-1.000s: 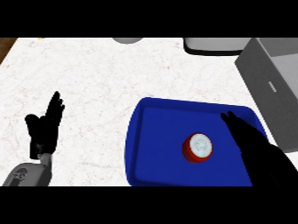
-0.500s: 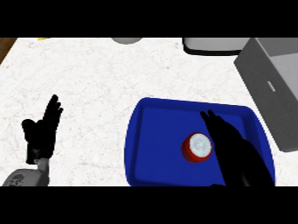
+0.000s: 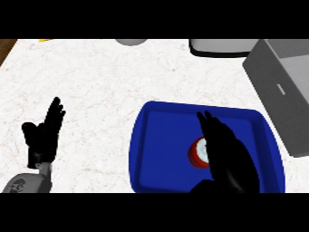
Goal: Pick the can from the tray and place it in the cardboard box
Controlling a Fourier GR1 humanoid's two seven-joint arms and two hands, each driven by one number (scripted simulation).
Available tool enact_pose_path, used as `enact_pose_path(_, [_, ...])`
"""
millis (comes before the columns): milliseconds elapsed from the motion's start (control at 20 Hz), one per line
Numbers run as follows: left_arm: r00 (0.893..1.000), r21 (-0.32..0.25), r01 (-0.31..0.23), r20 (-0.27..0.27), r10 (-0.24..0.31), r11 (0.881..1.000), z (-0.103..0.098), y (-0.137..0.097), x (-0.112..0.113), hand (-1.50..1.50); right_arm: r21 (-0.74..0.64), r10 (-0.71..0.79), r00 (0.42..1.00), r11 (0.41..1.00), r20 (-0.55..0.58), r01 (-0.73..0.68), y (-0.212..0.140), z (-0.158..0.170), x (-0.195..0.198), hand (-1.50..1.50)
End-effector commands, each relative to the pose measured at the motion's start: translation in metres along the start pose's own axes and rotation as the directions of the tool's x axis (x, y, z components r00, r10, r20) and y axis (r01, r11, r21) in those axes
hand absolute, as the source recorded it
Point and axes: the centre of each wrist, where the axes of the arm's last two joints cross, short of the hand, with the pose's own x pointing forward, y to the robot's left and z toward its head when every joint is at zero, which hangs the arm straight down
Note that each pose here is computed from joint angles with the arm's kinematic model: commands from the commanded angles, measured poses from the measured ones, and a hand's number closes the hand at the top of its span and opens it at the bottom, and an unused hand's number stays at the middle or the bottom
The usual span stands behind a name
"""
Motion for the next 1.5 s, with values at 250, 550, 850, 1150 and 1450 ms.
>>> enact_pose_path(250, [1.000,-0.002,0.001,-0.016,-0.001,1.000,-0.002,0.016,0.000,0.00,0.045,0.060,0.980,0.998,-0.189,-0.052,0.001,-0.008,0.002,-1.50])
enact_pose_path(550, [1.000,0.003,0.006,0.006,-0.006,1.000,-0.005,0.010,0.003,0.00,0.046,0.105,0.974,0.994,-0.203,-0.097,0.017,-0.018,0.001,-1.50])
enact_pose_path(850, [1.000,0.009,0.004,0.001,-0.004,1.000,-0.009,-0.019,0.012,0.00,0.079,0.134,0.966,0.990,-0.221,-0.119,0.029,-0.030,0.005,-1.50])
enact_pose_path(1150, [1.000,0.023,-0.002,0.007,0.002,1.000,0.003,0.000,0.007,0.00,0.069,0.123,0.968,0.991,-0.218,-0.111,0.012,-0.036,0.014,-1.50])
enact_pose_path(1450, [1.000,0.010,0.012,0.003,-0.012,1.000,-0.001,0.001,-0.013,0.00,0.108,0.135,0.965,0.988,-0.223,-0.113,0.026,-0.063,0.000,-1.50])
